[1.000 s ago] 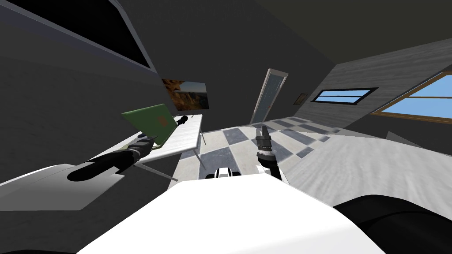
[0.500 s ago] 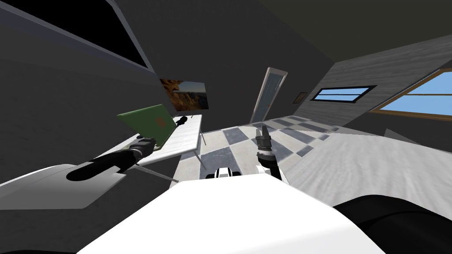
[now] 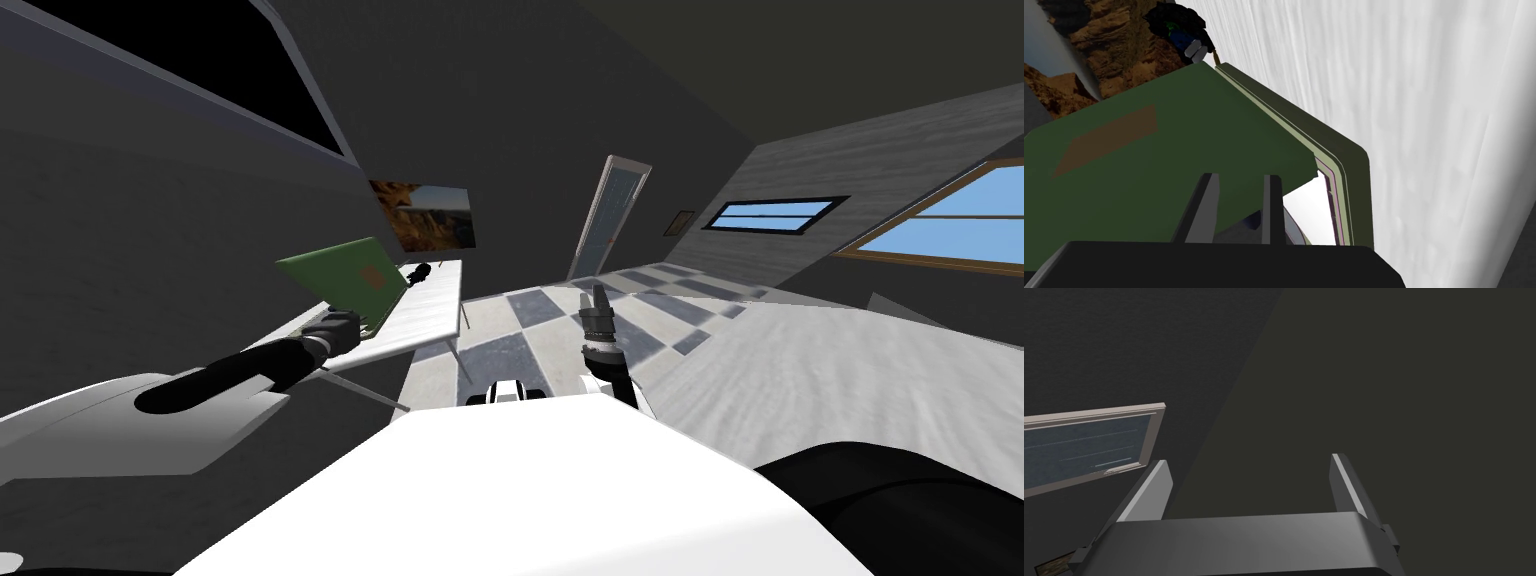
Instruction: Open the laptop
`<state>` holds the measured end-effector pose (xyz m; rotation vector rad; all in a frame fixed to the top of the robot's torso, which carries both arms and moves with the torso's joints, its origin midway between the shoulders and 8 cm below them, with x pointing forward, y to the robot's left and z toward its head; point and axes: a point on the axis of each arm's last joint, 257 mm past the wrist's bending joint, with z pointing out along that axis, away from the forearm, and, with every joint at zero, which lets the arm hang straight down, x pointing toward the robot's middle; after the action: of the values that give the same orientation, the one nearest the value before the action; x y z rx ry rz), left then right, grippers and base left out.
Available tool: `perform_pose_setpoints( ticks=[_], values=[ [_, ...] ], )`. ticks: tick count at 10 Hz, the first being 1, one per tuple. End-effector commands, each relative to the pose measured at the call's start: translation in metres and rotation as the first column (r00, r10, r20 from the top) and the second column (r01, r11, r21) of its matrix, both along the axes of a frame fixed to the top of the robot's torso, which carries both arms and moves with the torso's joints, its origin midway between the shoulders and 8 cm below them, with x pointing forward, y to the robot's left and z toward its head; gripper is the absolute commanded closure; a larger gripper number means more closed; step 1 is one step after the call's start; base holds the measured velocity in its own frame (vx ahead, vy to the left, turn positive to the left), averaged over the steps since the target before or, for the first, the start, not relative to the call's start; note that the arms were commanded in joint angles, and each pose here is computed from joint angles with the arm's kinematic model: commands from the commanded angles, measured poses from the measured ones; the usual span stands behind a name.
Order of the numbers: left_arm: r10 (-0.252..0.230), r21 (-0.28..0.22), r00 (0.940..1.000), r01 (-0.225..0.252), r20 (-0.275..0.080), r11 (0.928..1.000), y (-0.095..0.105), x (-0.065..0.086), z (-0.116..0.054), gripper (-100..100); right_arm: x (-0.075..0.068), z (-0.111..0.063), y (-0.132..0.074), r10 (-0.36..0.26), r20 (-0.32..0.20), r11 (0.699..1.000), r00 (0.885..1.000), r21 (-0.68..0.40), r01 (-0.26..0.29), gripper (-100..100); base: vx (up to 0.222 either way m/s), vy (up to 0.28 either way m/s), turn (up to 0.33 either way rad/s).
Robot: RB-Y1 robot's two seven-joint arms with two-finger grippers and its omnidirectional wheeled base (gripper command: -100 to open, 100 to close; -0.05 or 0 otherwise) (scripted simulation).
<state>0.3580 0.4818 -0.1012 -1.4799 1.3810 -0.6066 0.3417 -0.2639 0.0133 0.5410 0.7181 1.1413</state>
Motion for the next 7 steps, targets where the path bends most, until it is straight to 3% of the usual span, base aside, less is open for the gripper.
perform_pose_setpoints(
  ticks=[1, 2, 3, 4, 5, 6, 7],
  values=[
    [0.006, -0.102, 0.9996, -0.004, 0.027, 0.9948, -0.012, 0.001, -0.001, 100, 0.000, 0.000, 0.000, 0.000, 0.000, 1.000, 1.000, 0.000, 0.000, 0, -0.013, 0.075, 0.007],
    [-0.001, -0.076, 0.9997, 0.003, 0.023, 0.9971, -0.010, 0.002, 0.001, 100, 0.000, 0.000, 0.000, 0.000, 0.000, 1.000, 1.000, 0.000, 0.000, 0, -0.008, 0.025, -0.005],
    [0.006, -0.158, 0.9988, 0.002, 0.049, 0.9874, -0.018, 0.004, -0.003, 100, 0.000, 0.000, 0.000, 0.000, 0.000, 1.000, 1.000, 0.000, 0.000, 0, -0.025, 0.047, -0.011],
    [0.011, -0.196, 0.9981, 0.001, 0.061, 0.9805, -0.021, 0.006, -0.005, 100, 0.000, 0.000, 0.000, 0.000, 0.000, 1.000, 1.000, 0.000, 0.000, 0, -0.031, 0.070, -0.028],
    [0.022, -0.272, 0.9962, 0.002, 0.085, 0.9622, -0.027, 0.009, -0.008, 100, 0.000, 0.000, 0.000, 0.000, 0.000, 1.000, 1.000, 0.000, 0.000, 0, -0.036, 0.088, -0.022],
    [0.028, -0.310, 0.9950, 0.003, 0.096, 0.9508, -0.031, 0.010, -0.010, 100, 0.000, 0.000, 0.000, 0.000, 0.000, 1.000, 1.000, 0.000, 0.000, 0, -0.044, 0.085, -0.035],
    [0.040, -0.384, 0.9921, 0.008, 0.119, 0.9234, -0.038, 0.014, -0.012, 100, 0.000, 0.000, 0.000, 0.000, 0.000, 1.000, 1.000, 0.000, 0.000, 0, -0.055, 0.085, -0.031]
  ],
)
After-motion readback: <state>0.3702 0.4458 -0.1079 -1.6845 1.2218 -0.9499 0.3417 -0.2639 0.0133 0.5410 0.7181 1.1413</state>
